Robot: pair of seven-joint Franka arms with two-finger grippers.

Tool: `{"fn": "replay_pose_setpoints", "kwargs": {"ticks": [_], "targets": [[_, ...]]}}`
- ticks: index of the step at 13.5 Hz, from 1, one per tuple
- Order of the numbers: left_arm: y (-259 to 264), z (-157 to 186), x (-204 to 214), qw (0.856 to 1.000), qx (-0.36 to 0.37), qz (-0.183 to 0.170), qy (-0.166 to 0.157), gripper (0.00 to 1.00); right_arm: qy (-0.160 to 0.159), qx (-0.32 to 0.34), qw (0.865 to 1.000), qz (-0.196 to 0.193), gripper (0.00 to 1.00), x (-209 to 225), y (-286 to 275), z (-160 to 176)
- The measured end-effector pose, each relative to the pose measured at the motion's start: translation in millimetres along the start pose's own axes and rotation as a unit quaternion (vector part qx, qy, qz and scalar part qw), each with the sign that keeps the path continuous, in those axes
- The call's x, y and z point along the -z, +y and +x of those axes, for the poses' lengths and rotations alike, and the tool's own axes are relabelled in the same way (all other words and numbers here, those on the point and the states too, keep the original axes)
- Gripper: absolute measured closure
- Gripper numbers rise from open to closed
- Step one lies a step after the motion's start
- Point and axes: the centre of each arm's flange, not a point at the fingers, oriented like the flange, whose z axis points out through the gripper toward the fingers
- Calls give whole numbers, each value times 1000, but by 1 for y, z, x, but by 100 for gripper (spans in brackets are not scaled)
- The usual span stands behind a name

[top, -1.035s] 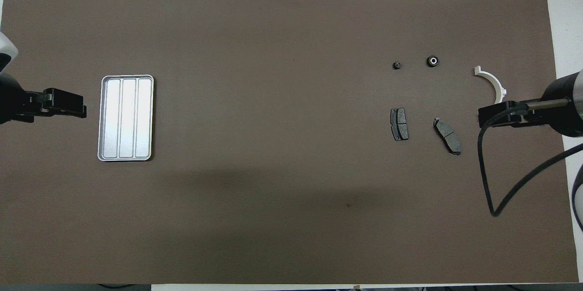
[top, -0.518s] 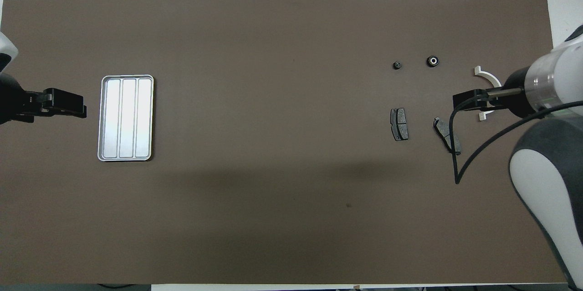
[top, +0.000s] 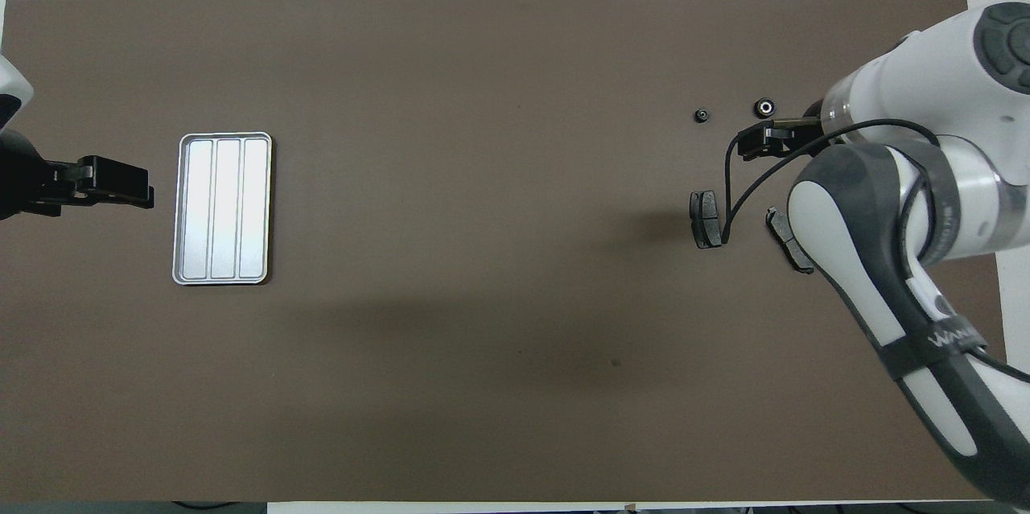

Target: Pick bearing gear from pile to tray

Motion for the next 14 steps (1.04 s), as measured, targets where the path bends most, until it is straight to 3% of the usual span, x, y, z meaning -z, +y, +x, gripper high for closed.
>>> {"fn": "replay_pose_setpoints", "kwargs": {"ticks": [9, 14], "targets": [[10, -7, -10, 1000, 7, 2, -13, 0, -14, -60, 998, -22, 0, -117, -44, 58], [9, -15, -27, 1000, 9, 2, -3, 0, -7, -57, 998, -32, 3, -134, -47, 73]]}}
